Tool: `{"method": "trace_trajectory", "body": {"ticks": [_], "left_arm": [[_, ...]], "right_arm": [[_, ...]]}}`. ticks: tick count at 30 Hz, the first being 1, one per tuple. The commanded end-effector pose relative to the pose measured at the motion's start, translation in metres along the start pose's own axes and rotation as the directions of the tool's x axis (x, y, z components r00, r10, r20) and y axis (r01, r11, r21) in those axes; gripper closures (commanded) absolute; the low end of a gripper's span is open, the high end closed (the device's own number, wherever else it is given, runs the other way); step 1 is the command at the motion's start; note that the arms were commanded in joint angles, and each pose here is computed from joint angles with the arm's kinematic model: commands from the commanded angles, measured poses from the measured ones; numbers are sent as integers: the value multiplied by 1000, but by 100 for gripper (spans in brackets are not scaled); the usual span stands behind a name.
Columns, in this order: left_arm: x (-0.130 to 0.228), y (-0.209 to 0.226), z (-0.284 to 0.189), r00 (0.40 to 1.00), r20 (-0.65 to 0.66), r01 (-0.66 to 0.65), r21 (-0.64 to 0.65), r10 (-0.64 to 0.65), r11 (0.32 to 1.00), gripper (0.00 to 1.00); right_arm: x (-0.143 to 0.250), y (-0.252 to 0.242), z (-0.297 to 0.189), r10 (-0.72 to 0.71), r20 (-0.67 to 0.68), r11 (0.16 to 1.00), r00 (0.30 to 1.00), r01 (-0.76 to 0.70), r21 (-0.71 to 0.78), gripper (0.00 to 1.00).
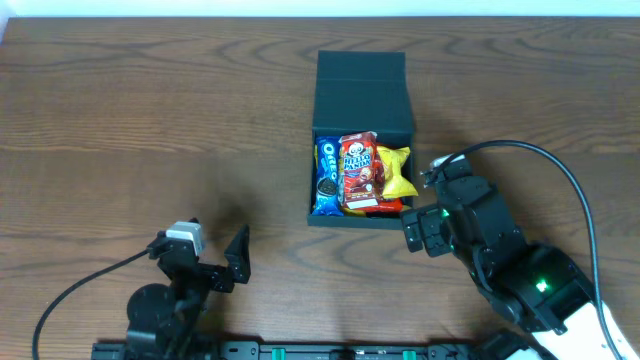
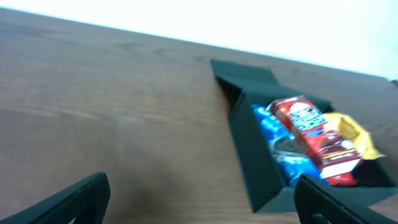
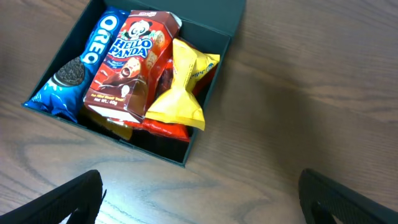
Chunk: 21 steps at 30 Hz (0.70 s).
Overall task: Pack container
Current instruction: 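Raise the left arm and reach to the black box's lid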
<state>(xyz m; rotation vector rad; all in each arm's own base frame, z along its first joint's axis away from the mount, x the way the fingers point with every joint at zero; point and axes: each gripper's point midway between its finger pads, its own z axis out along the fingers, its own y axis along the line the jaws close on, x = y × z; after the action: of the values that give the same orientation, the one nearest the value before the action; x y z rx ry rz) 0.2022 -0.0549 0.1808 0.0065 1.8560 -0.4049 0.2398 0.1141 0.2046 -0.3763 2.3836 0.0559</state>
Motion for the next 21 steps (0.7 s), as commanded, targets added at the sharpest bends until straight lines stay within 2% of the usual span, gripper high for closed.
{"method": "trace_trajectory", "body": {"ticks": [1,11,14,17,21], "left_arm": [[-22,-11,-9,999,36,-7,35,6,999,5],[-52,-16,20,989,-146,-8,-5,7,1000,5],[-62,-27,38,974,-228,8,34,0,999,5],[-72,-47,58,940,-339,16,135,31,991,5],[-82,-62,90,854,-520,111,162,-11,980,5]], "right_arm": [[1,-3,2,8,-4,1000,1000,-8,6,1],[1,-3,2,7,-4,1000,1000,-7,6,1],[2,-3,2,7,-5,1000,1000,-7,7,1],[2,-3,2,6,-8,1000,1000,-6,7,1],[2,-3,2,6,-8,1000,1000,-6,8,1]]}}
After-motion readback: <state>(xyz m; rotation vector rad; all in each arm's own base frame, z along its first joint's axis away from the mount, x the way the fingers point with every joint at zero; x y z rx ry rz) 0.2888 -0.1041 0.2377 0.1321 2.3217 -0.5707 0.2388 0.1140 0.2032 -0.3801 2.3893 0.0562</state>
